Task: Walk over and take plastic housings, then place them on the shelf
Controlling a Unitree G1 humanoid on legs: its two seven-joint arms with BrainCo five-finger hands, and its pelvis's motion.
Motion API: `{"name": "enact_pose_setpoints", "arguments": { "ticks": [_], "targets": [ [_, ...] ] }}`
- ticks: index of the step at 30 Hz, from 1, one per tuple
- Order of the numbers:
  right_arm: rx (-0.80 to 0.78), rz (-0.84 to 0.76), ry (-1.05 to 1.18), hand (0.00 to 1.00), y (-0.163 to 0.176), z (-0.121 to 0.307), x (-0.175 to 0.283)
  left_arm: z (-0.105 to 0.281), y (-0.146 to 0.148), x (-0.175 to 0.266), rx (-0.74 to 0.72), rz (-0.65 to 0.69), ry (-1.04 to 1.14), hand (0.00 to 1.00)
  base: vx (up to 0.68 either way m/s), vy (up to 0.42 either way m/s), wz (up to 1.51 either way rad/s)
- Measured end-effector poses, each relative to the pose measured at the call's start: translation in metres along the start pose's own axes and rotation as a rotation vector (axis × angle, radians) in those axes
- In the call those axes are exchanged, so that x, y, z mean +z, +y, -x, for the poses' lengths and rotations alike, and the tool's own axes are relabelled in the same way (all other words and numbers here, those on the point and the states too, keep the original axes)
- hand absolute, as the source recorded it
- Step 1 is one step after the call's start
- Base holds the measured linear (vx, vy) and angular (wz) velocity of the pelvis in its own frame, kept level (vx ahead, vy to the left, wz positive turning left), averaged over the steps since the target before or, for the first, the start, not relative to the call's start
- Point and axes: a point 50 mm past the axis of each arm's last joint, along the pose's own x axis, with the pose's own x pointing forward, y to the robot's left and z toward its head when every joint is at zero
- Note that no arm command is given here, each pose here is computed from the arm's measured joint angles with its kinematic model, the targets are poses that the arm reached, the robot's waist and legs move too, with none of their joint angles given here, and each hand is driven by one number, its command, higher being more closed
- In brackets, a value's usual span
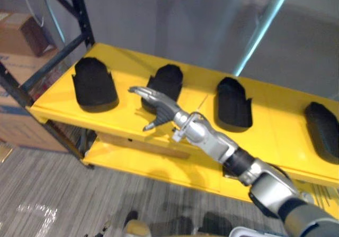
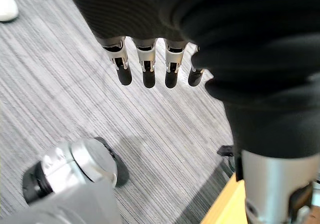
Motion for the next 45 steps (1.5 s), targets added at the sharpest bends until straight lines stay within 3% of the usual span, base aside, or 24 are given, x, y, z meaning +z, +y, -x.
{"name": "enact_pose_setpoints", "arguments": {
  "ticks": [5, 8, 9, 10, 13, 16, 21, 26, 31, 34, 40, 45],
  "targets": [
    [-0.531, 0.003, 0.065, 0.00, -0.081, 0.030, -0.013, 0.002, -0.004, 0.026, 0.006, 0.046, -0.183, 0.00, 0.01, -0.004, -0.26],
    [-0.867, 0.050, 0.107, 0.00, -0.127, 0.096, -0.016, 0.012, -0.009, 0.079, 0.110, 0.194, -0.446, 0.00, 0.06, 0.012, -0.31],
    [-0.918, 0.066, 0.134, 0.00, -0.132, 0.110, -0.019, 0.015, -0.008, 0.090, 0.135, 0.233, -0.497, 0.00, 0.03, 0.019, -0.41],
    [-1.049, 0.115, 0.235, 0.00, -0.140, 0.150, -0.030, 0.025, -0.004, 0.116, 0.216, 0.362, -0.617, 0.00, 0.02, 0.021, -0.31],
    [-1.273, 0.247, 0.460, 0.00, -0.144, 0.232, -0.043, 0.048, 0.014, 0.149, 0.355, 0.587, -0.799, 0.00, 0.01, 0.022, -0.33],
    [-1.433, 0.294, 0.605, 0.00, -0.137, 0.290, -0.040, 0.073, 0.024, 0.163, 0.422, 0.718, -0.916, 0.00, 0.00, 0.013, -0.20],
    [-1.431, 0.233, 0.830, 0.00, -0.097, 0.346, -0.025, 0.115, 0.042, 0.173, 0.507, 0.778, -1.106, 0.00, -0.02, -0.001, -0.12],
    [-1.290, 0.067, 1.063, 0.00, -0.047, 0.370, -0.030, 0.139, 0.040, 0.176, 0.532, 0.653, -1.258, 0.00, -0.05, 0.000, -0.13],
    [-1.275, -0.255, 1.257, 0.00, 0.004, 0.382, -0.039, 0.130, 0.031, 0.164, 0.419, 0.577, -1.161, 0.00, -0.03, 0.002, -0.02],
    [-1.279, -0.335, 1.317, 0.00, 0.018, 0.388, -0.041, 0.113, 0.026, 0.148, 0.365, 0.514, -1.030, 0.00, 0.04, 0.009, 0.01],
    [-1.237, -0.463, 1.189, 0.00, 0.028, 0.352, -0.050, 0.083, 0.005, 0.112, 0.264, 0.398, -0.771, 0.00, 0.00, 0.005, 0.14],
    [-1.212, -0.476, 1.015, 0.00, 0.023, 0.304, -0.058, 0.078, 0.005, 0.101, 0.263, 0.405, -0.692, 0.00, 0.01, -0.022, 0.56]
  ]
}}
